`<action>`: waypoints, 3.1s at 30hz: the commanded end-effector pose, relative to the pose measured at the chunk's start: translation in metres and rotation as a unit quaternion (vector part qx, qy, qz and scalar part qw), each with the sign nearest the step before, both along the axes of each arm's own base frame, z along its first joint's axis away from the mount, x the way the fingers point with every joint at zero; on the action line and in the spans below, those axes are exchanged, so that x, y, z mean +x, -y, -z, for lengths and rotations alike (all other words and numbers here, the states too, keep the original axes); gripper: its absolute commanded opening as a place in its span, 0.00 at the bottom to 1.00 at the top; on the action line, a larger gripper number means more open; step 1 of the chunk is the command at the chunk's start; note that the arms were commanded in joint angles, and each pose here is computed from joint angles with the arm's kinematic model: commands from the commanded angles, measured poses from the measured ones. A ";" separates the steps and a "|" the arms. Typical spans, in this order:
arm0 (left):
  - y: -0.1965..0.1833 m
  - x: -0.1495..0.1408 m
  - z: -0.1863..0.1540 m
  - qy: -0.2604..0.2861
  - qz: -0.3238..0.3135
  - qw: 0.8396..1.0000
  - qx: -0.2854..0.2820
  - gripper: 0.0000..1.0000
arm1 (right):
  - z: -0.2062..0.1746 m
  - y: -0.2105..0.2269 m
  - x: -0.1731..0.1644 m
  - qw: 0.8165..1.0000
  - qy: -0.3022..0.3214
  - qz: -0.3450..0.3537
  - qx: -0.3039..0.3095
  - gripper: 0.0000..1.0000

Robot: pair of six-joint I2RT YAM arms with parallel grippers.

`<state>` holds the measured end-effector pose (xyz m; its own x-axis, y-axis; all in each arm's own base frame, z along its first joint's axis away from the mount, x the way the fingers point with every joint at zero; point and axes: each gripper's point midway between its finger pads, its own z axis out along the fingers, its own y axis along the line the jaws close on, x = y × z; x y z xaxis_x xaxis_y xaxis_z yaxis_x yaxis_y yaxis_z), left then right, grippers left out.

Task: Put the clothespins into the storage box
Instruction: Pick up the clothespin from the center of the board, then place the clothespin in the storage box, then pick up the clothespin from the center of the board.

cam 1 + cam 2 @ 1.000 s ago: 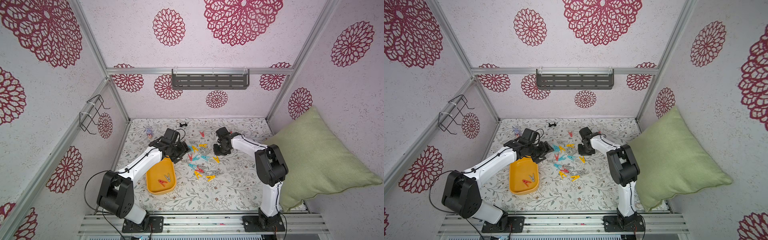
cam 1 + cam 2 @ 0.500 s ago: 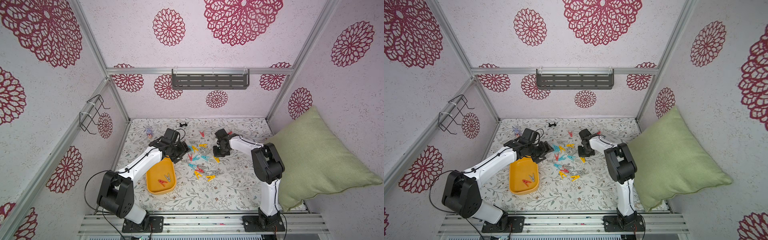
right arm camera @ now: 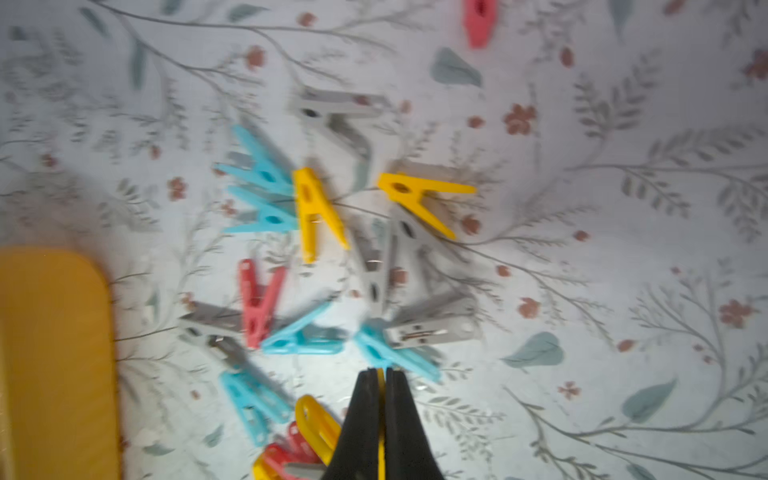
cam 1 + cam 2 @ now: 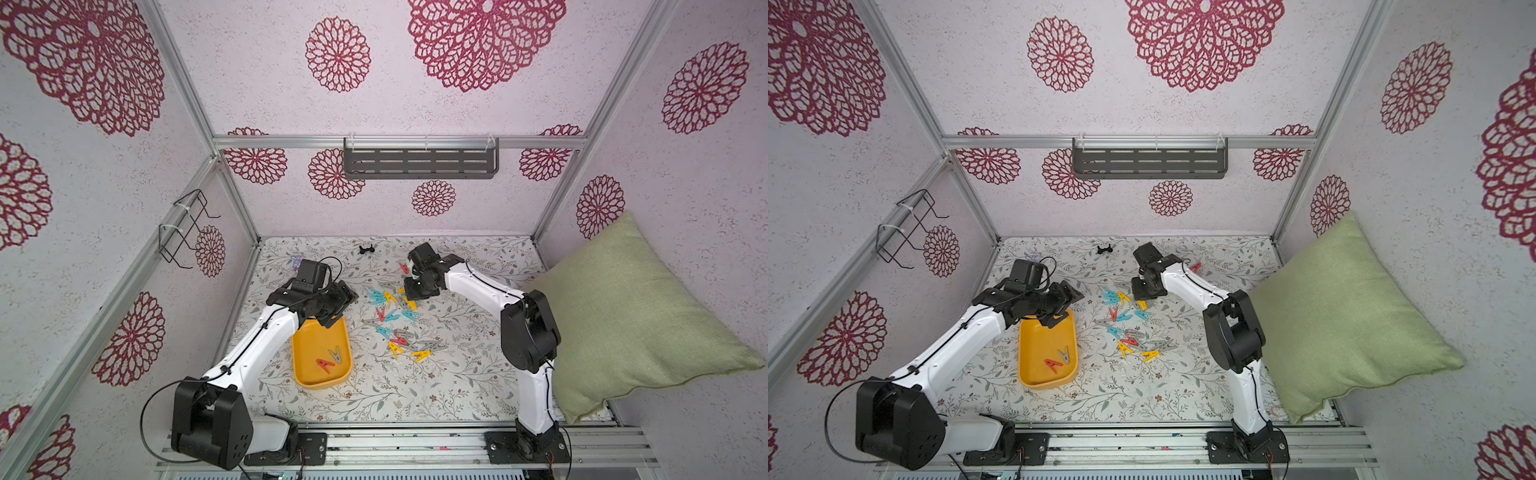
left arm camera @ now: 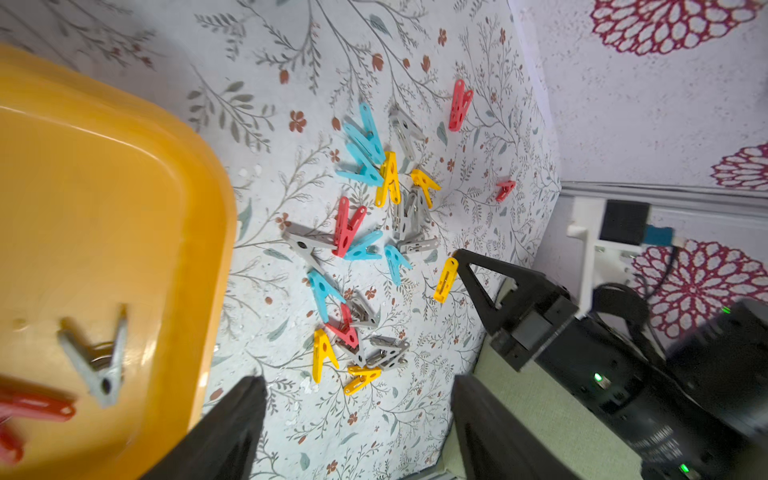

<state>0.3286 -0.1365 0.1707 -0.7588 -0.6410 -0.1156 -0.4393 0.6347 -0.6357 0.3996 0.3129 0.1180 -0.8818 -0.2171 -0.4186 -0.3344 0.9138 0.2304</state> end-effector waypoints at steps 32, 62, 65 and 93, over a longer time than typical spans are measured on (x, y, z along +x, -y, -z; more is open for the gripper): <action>-0.117 -0.121 0.021 -0.047 -0.154 0.986 -0.031 0.79 | -0.009 -0.233 -0.128 0.968 -0.021 -0.239 0.070 0.26; 0.024 -0.031 0.011 -0.016 0.018 1.000 -0.012 0.79 | 0.002 0.018 -0.051 1.000 0.000 -0.007 -0.018 0.44; 0.037 -0.029 0.015 -0.021 0.032 0.999 -0.012 0.79 | 0.025 0.029 -0.055 0.999 -0.010 -0.018 -0.039 0.47; 0.040 -0.033 0.021 -0.031 0.021 0.999 -0.004 0.79 | 0.080 0.024 -0.033 0.992 -0.042 -0.077 -0.092 0.18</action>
